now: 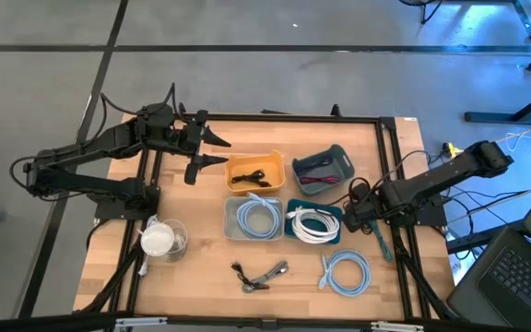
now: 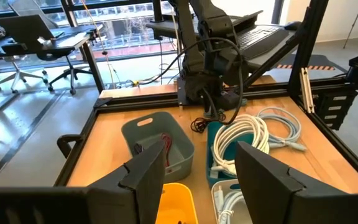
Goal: Pick & Place USB Port
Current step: Put the black USB cable into the yellow bin
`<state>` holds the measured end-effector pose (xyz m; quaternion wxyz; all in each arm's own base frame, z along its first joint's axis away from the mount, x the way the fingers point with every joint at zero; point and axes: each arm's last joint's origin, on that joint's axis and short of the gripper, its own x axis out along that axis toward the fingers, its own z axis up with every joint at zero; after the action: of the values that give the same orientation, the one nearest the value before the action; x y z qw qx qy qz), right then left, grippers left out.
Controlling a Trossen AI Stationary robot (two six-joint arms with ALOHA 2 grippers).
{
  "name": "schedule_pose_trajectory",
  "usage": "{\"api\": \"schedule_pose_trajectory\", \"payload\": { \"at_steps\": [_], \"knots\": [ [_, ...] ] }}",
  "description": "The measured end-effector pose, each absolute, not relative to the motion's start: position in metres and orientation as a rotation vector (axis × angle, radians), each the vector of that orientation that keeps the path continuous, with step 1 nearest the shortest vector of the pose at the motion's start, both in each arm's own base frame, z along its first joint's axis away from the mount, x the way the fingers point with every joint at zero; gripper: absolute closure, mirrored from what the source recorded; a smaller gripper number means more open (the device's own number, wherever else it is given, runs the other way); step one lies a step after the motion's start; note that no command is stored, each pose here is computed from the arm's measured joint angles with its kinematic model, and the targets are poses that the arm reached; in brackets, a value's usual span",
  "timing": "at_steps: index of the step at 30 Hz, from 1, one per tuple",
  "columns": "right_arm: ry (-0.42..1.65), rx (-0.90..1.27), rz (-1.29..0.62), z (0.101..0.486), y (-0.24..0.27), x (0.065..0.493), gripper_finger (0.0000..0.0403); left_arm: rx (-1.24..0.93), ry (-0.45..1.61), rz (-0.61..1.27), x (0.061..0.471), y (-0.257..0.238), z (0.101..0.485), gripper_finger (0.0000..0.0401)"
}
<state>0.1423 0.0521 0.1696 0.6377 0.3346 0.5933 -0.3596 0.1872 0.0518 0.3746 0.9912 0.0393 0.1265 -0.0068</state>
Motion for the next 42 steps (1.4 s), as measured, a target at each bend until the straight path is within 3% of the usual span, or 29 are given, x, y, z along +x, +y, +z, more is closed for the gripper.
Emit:
{"api": "schedule_pose_trajectory", "payload": {
  "at_steps": [5, 11, 14, 19, 22, 33, 42],
  "knots": [
    [1.377, 0.812, -0.820, 0.152, 0.051, 0.136, 0.0242, 0.080, 0.254, -0.014, 0.187, 0.052, 0.375, 0.0219],
    [1.314, 0.864, -0.750, 0.135, 0.052, 0.138, 0.0245, 0.079, 0.253, -0.014, 0.187, 0.052, 0.375, 0.0219],
    [1.314, 0.859, -0.755, 0.133, 0.051, 0.136, 0.0279, 0.072, 0.255, -0.012, 0.187, 0.052, 0.374, 0.0219],
    [1.307, 0.850, -0.763, 0.138, 0.051, 0.139, 0.0380, 0.020, 0.264, -0.004, 0.189, 0.053, 0.373, 0.0219],
    [1.272, 0.829, -0.776, 0.147, 0.052, 0.143, 0.0382, 0.025, 0.264, -0.005, 0.190, 0.053, 0.373, 0.0219],
    [1.040, 0.580, -0.869, 0.257, 0.065, 0.156, 0.0382, 0.029, 0.275, -0.007, 0.189, 0.053, 0.372, 0.0219],
    [0.554, 0.180, -0.645, 0.322, 0.072, 0.193, 0.0382, 0.050, 0.213, -0.045, 0.224, 0.059, 0.366, 0.0219]
  ]
}}
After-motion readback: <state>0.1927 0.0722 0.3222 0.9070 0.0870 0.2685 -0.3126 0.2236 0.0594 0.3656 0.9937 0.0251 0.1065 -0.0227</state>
